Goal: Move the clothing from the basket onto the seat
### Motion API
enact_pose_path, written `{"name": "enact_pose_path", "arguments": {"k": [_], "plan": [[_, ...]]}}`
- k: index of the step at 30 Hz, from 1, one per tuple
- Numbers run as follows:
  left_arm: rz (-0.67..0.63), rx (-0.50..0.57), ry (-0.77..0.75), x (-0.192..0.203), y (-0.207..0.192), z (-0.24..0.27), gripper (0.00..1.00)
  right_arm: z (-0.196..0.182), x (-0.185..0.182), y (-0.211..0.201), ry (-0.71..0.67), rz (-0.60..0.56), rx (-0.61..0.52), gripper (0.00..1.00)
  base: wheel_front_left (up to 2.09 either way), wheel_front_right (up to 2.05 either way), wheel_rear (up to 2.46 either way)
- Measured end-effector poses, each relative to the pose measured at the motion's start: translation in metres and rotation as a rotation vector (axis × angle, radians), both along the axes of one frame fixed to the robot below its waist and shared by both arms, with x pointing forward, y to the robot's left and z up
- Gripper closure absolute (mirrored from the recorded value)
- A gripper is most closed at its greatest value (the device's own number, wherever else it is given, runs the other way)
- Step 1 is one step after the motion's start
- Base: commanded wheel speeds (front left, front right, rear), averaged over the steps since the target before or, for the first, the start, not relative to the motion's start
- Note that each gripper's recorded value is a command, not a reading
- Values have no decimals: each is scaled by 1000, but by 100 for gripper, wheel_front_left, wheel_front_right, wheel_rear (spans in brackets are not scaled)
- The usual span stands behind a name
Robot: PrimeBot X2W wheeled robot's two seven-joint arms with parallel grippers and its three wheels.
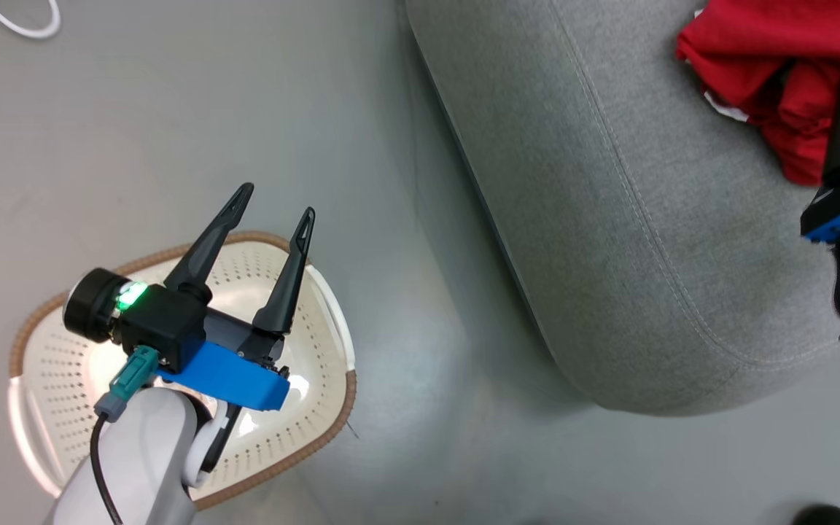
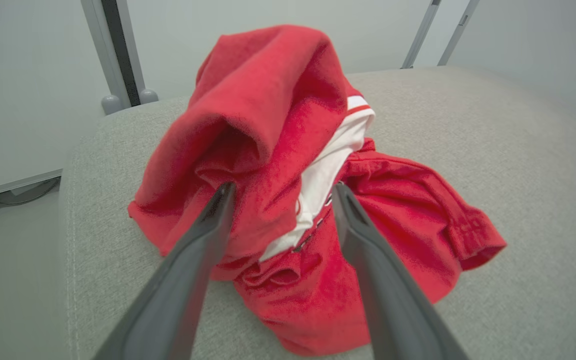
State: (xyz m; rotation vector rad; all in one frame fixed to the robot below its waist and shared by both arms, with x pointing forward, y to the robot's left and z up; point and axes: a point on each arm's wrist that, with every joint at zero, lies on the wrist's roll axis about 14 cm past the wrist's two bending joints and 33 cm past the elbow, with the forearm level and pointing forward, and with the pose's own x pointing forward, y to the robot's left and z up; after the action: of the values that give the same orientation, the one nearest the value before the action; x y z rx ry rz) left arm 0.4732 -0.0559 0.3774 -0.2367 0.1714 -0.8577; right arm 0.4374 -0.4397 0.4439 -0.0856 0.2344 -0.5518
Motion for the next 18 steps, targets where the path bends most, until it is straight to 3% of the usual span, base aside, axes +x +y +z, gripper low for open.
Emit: {"name": "enact_pose_path", "arguments": {"k": [8,18], "plan": [[100,-7,-3,-12,19,30,0,14,-10,33,-53,91,13,0,0,0,0],[267,22,0,-40,64,56,0,28,-26,99,-176,205,109,0,0,0,0]]}}
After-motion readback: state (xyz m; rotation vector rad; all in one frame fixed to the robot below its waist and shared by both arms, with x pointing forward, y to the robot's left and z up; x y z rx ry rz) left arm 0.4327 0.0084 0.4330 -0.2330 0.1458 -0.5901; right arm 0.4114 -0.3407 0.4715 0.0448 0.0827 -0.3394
